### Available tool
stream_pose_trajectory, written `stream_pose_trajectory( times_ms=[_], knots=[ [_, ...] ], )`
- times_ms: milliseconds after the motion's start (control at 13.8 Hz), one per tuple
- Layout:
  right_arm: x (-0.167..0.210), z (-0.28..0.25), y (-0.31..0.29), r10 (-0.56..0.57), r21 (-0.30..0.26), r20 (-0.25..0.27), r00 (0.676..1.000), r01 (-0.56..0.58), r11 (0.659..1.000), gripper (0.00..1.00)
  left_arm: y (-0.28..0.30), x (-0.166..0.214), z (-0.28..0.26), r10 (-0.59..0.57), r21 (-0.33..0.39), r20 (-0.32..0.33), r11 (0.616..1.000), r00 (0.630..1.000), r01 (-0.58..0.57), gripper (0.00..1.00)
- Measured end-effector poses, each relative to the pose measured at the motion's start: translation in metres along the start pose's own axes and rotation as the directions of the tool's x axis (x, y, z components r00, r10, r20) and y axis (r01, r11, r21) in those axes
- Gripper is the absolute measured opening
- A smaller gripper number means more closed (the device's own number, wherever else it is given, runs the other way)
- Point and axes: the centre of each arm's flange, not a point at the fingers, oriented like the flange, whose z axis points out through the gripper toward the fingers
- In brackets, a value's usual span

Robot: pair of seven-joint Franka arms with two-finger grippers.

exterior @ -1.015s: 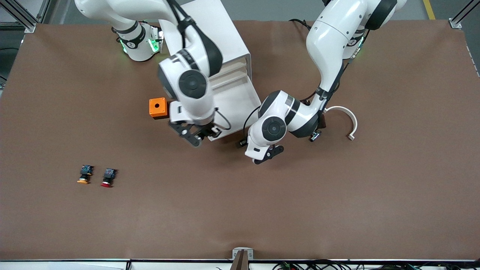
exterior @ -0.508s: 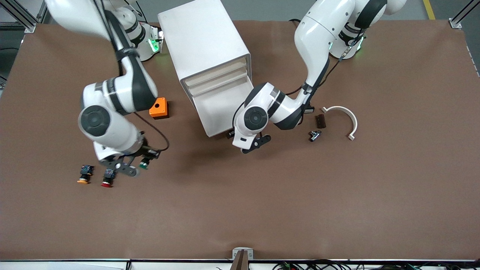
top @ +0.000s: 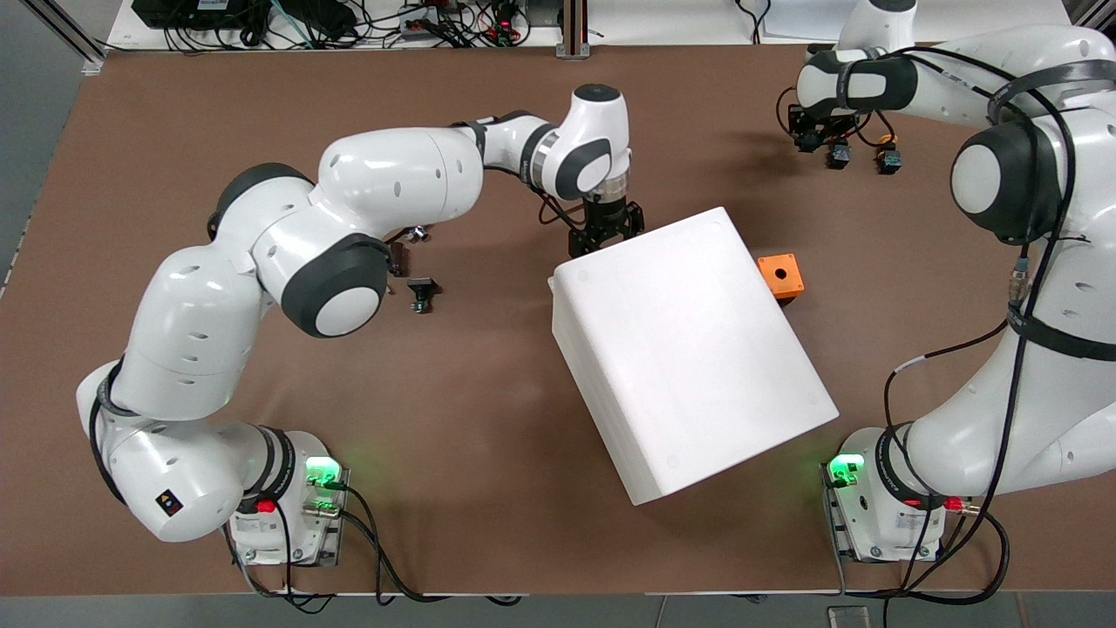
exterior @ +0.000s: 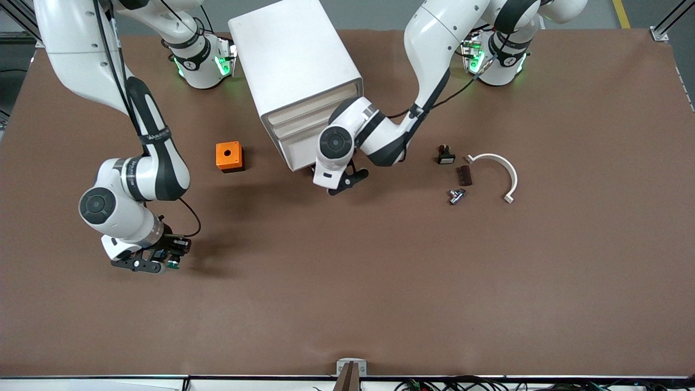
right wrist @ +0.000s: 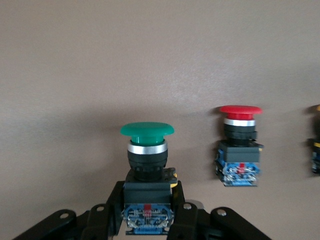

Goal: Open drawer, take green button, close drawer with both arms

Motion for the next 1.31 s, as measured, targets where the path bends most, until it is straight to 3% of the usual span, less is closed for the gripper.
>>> stream_pose_trajectory(
  times_ms=[363,725,870,1015,1305],
  knots=[
    [-0.003,0.016,-0.013,0.003,0.022,0.017,1.0,-0.003,1.0,0.41,0.004,-0.04,0.011,-0.007,0.009,0.02,1.0,1.0,0.007,1.0],
    [-0.006,0.021,-0.021,0.001,0.031,0.027,1.0,-0.002,1.0,0.41,0.009,-0.048,0.01,0.003,-0.022,0.013,1.0,1.0,-0.003,1.0],
    [-0.006,0.025,-0.022,0.0,0.03,0.031,1.0,-0.001,1.0,0.41,0.009,-0.023,-0.001,-0.028,-0.043,-0.007,0.999,1.0,0.028,1.0],
    [-0.005,0.026,-0.022,0.0,0.03,0.031,1.0,-0.001,1.0,0.41,0.005,0.027,-0.03,-0.071,-0.085,-0.056,0.994,0.996,0.066,1.0],
    [-0.004,0.025,-0.022,0.0,0.031,0.029,1.0,-0.001,1.0,0.41,-0.024,0.122,-0.143,-0.137,-0.175,-0.288,0.981,0.948,0.089,1.0]
  ],
)
